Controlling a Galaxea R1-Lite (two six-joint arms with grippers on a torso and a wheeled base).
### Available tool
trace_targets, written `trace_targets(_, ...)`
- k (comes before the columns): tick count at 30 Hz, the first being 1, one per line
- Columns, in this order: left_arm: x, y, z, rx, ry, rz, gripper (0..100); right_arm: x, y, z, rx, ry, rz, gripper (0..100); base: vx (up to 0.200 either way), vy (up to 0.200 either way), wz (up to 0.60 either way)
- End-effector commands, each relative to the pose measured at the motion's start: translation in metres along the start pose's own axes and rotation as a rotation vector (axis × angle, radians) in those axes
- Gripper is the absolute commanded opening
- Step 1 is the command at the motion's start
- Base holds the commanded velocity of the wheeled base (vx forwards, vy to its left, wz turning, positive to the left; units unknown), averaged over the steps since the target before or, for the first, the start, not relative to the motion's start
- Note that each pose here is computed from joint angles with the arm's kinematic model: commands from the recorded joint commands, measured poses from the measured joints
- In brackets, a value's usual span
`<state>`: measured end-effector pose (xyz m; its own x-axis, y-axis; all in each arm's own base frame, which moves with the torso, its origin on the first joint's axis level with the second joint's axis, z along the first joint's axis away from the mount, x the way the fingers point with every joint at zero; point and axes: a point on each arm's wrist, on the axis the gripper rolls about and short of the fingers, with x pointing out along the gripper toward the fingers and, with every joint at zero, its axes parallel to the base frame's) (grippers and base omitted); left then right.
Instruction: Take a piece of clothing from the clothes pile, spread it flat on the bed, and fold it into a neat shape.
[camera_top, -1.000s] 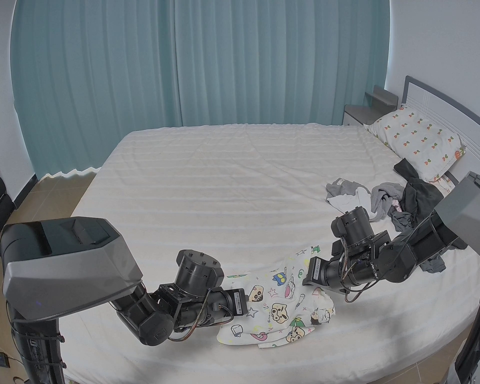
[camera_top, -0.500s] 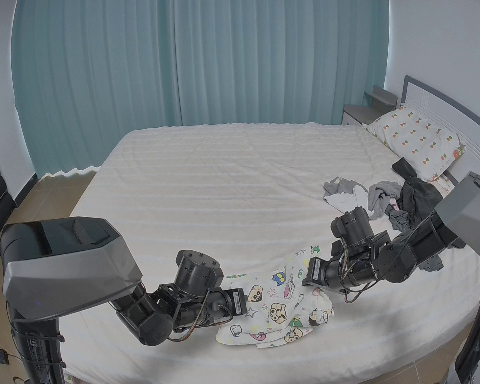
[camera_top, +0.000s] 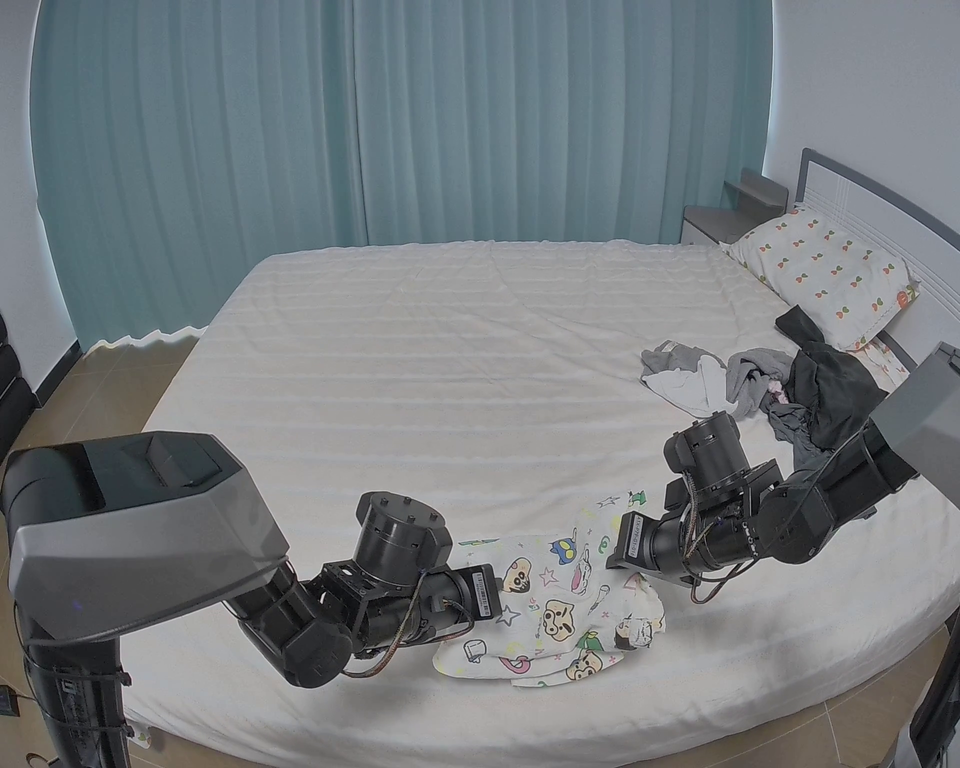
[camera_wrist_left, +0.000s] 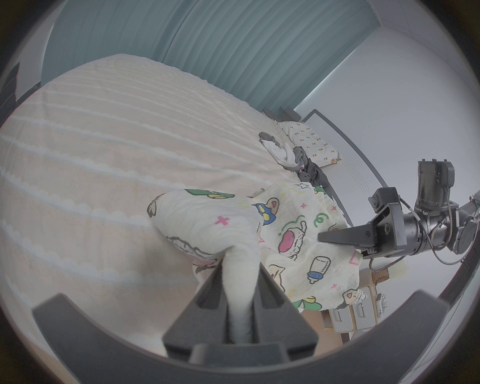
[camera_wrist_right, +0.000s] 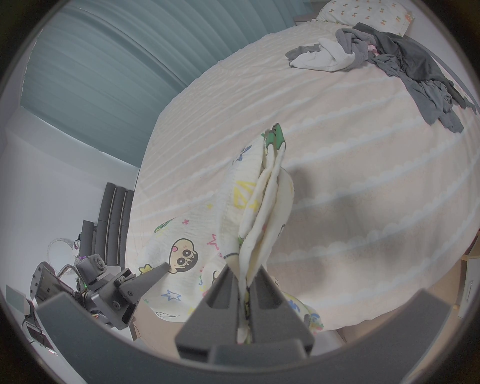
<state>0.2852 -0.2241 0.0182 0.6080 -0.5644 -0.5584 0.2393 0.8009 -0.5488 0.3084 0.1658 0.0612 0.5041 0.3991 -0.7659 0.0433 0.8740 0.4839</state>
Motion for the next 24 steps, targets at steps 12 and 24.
trace_targets(12,0.0032,-0.0037,0.0016,0.002,-0.006,-0.011,0,-0.0052,-0.0018,0.0037,0.007,-0.021,-0.006,0,0.0,-0.2,0.0)
trace_targets(24,0.0039,-0.0068,-0.0009,0.008,0.001,-0.019,0,-0.0068,-0.0041,0.0024,0.01,-0.019,-0.012,0,0.0,-0.2,0.0)
